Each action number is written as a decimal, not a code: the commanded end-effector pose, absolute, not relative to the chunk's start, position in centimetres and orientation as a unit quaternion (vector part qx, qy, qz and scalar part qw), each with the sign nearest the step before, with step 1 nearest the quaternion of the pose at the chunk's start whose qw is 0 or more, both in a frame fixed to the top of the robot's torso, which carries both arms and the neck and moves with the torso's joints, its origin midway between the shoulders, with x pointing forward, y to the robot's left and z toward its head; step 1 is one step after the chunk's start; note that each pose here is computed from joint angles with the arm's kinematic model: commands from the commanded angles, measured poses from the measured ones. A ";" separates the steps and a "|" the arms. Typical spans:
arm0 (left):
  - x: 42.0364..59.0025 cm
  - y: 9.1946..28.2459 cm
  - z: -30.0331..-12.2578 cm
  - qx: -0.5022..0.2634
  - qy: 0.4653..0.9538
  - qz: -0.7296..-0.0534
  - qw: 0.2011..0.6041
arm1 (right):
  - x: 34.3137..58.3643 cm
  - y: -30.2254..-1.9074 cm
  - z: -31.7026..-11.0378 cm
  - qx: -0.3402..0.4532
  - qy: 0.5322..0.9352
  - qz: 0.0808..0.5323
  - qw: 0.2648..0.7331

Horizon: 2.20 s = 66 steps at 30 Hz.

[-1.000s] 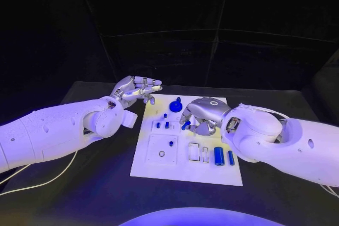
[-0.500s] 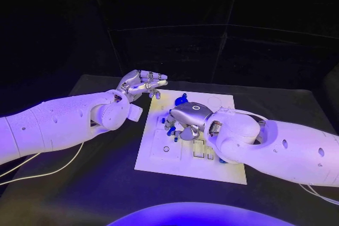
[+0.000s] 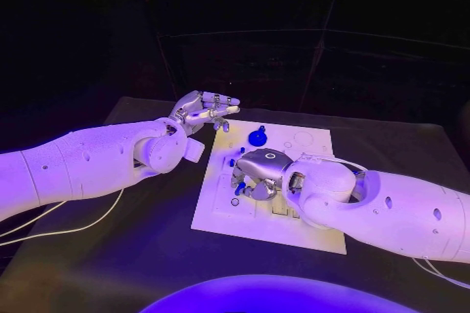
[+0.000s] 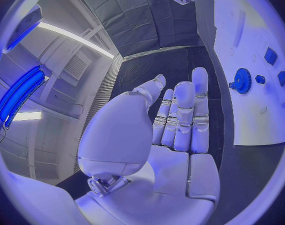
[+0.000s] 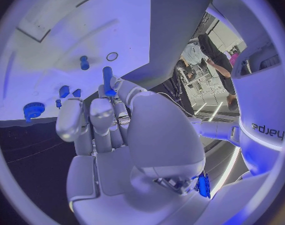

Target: Assemble the parts on the task board

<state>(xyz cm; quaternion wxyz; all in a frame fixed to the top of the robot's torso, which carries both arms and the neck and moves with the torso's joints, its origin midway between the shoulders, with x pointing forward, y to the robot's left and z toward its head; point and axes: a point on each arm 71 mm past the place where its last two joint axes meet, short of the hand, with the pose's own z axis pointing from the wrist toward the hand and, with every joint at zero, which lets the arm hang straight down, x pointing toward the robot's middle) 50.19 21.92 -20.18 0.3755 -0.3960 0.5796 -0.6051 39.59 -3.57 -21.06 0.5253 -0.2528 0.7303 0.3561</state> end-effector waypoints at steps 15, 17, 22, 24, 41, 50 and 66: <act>50.3 21.8 -20.0 -0.393 0.574 -0.611 0.378 | 38.9 -2.6 -22.2 -0.270 0.737 0.361 0.503; 50.3 21.8 -20.0 -0.393 0.574 -0.611 0.378 | 38.8 -2.5 -22.3 -0.271 0.737 0.362 0.502; 50.3 21.8 -20.0 -0.393 0.575 -0.611 0.377 | 38.7 -2.5 -22.6 -0.274 0.737 0.361 0.501; 50.3 21.8 -20.0 -0.393 0.575 -0.611 0.377 | 38.8 -2.4 -22.6 -0.276 0.737 0.360 0.501; 50.3 21.8 -20.0 -0.393 0.576 -0.611 0.375 | 38.9 -2.4 -22.9 -0.283 0.735 0.350 0.507; 50.3 21.7 -20.0 -0.393 0.576 -0.612 0.374 | 38.9 -2.3 -23.1 -0.290 0.738 0.345 0.502; 50.2 21.7 -20.0 -0.393 0.577 -0.612 0.373 | 38.8 -1.5 -23.4 -0.310 0.740 0.320 0.503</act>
